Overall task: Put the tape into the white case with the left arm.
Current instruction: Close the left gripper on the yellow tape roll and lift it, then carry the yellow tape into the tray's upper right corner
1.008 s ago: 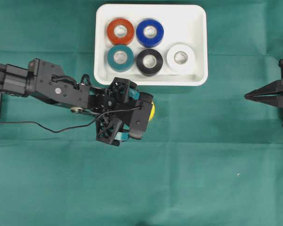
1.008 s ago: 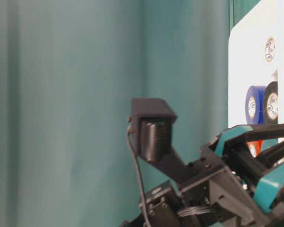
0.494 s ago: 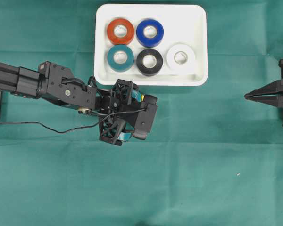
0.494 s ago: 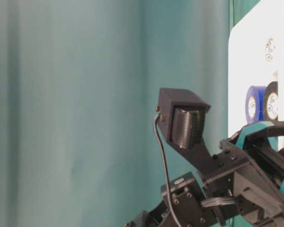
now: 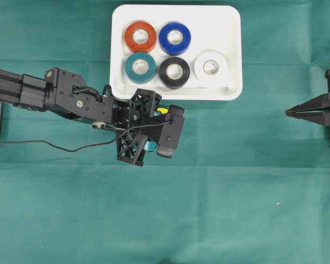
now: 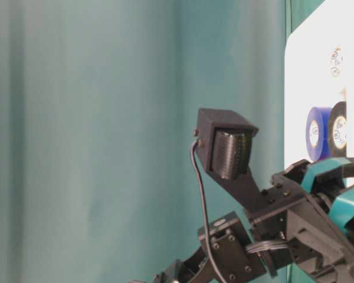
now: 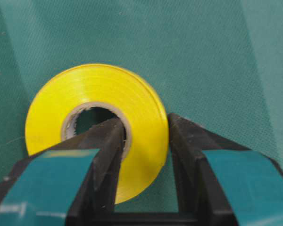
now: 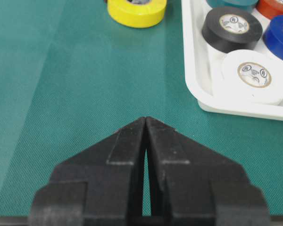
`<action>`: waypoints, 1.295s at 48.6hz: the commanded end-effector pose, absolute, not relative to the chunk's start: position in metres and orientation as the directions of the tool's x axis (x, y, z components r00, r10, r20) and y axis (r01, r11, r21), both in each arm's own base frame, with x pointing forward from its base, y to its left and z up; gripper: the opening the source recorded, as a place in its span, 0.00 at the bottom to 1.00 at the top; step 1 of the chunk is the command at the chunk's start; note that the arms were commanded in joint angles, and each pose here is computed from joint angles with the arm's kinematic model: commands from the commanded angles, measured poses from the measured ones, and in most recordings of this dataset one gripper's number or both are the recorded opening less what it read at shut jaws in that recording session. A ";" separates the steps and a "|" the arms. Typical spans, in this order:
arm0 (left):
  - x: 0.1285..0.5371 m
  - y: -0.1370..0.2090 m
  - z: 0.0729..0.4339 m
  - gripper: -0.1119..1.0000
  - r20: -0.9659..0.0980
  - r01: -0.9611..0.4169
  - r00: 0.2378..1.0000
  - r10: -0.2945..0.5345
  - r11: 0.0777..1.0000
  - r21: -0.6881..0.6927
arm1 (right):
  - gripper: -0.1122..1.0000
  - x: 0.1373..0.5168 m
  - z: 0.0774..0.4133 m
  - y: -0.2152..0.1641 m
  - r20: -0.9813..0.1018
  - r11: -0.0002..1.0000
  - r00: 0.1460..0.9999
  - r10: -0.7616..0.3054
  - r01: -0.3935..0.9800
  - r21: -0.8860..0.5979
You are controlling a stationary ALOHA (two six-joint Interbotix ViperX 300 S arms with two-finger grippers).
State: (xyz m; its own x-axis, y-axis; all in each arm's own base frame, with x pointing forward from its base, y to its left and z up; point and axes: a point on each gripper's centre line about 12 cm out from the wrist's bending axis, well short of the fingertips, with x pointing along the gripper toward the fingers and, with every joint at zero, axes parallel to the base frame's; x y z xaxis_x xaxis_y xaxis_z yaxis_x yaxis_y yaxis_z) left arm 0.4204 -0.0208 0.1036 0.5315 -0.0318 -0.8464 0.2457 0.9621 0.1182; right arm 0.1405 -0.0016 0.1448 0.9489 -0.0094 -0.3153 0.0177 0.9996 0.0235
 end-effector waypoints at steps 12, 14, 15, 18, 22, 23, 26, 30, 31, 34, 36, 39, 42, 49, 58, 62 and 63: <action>0.421 -0.027 0.156 0.33 -0.803 0.250 0.594 -0.045 0.959 0.132 | 0.02 0.143 0.149 -0.002 -0.301 1.000 0.954 -0.010 0.019 0.025; 0.420 -0.028 0.164 0.33 -0.801 0.252 0.596 -0.046 0.959 0.132 | 0.02 0.143 0.149 -0.002 -0.301 1.000 0.954 -0.009 0.017 0.025; 0.419 -0.029 0.168 0.33 -0.801 0.255 0.596 -0.048 0.958 0.132 | 0.02 0.143 0.149 -0.002 -0.301 1.000 0.954 -0.009 0.017 0.025; 0.417 -0.030 0.180 0.33 -0.799 0.258 0.600 -0.051 0.957 0.133 | 0.02 0.143 0.149 -0.002 -0.301 1.000 0.954 -0.010 0.019 0.025; 0.414 -0.030 0.195 0.33 -0.794 0.258 0.606 -0.052 0.957 0.134 | 0.02 0.143 0.149 -0.002 -0.301 1.000 0.954 -0.009 0.017 0.025; 0.413 -0.030 0.198 0.33 -0.792 0.258 0.608 -0.053 0.957 0.135 | 0.02 0.143 0.149 -0.002 -0.302 1.000 0.953 -0.009 0.017 0.025; 0.412 -0.030 0.203 0.33 -0.792 0.262 0.608 -0.052 0.955 0.138 | 0.02 0.143 0.149 -0.002 -0.301 1.000 0.954 -0.009 0.017 0.025; 0.413 -0.026 0.204 0.33 -0.789 0.256 0.612 -0.047 0.956 0.142 | 0.02 0.143 0.149 -0.002 -0.301 1.000 0.954 -0.010 0.019 0.025; 0.413 -0.024 0.203 0.33 -0.790 0.252 0.611 -0.043 0.957 0.143 | 0.02 0.143 0.149 -0.002 -0.301 1.000 0.954 -0.009 0.017 0.025; 0.415 -0.016 0.202 0.33 -0.792 0.248 0.610 -0.032 0.957 0.153 | 0.02 0.143 0.149 -0.002 -0.301 1.000 0.954 -0.009 0.017 0.025; 0.416 -0.010 0.201 0.33 -0.792 0.243 0.610 -0.022 0.956 0.161 | 0.02 0.143 0.149 -0.002 -0.301 1.000 0.954 -0.009 0.017 0.025; 0.421 0.001 0.199 0.33 -0.788 0.236 0.615 -0.005 0.955 0.178 | 0.02 0.143 0.149 -0.002 -0.301 1.000 0.954 -0.010 0.019 0.025; 0.428 0.014 0.198 0.33 -0.778 0.228 0.628 0.014 0.953 0.202 | 0.02 0.143 0.149 -0.002 -0.301 1.000 0.954 -0.010 0.019 0.025; 0.443 0.050 0.193 0.33 -0.763 0.194 0.643 0.065 0.950 0.245 | 0.02 0.143 0.149 -0.002 -0.301 1.000 0.954 -0.009 0.017 0.025; 0.461 0.091 0.186 0.33 -0.748 0.136 0.652 0.123 0.952 0.274 | 0.02 0.143 0.149 -0.002 -0.301 1.000 0.954 -0.009 0.017 0.025; 0.469 0.104 0.187 0.33 -0.738 0.108 0.660 0.141 0.954 0.279 | 0.02 0.143 0.149 -0.002 -0.301 1.000 0.954 -0.009 0.017 0.025; 0.471 0.108 0.187 0.33 -0.736 0.103 0.662 0.145 0.954 0.281 | 0.02 0.143 0.149 -0.002 -0.301 1.000 0.954 -0.010 0.019 0.025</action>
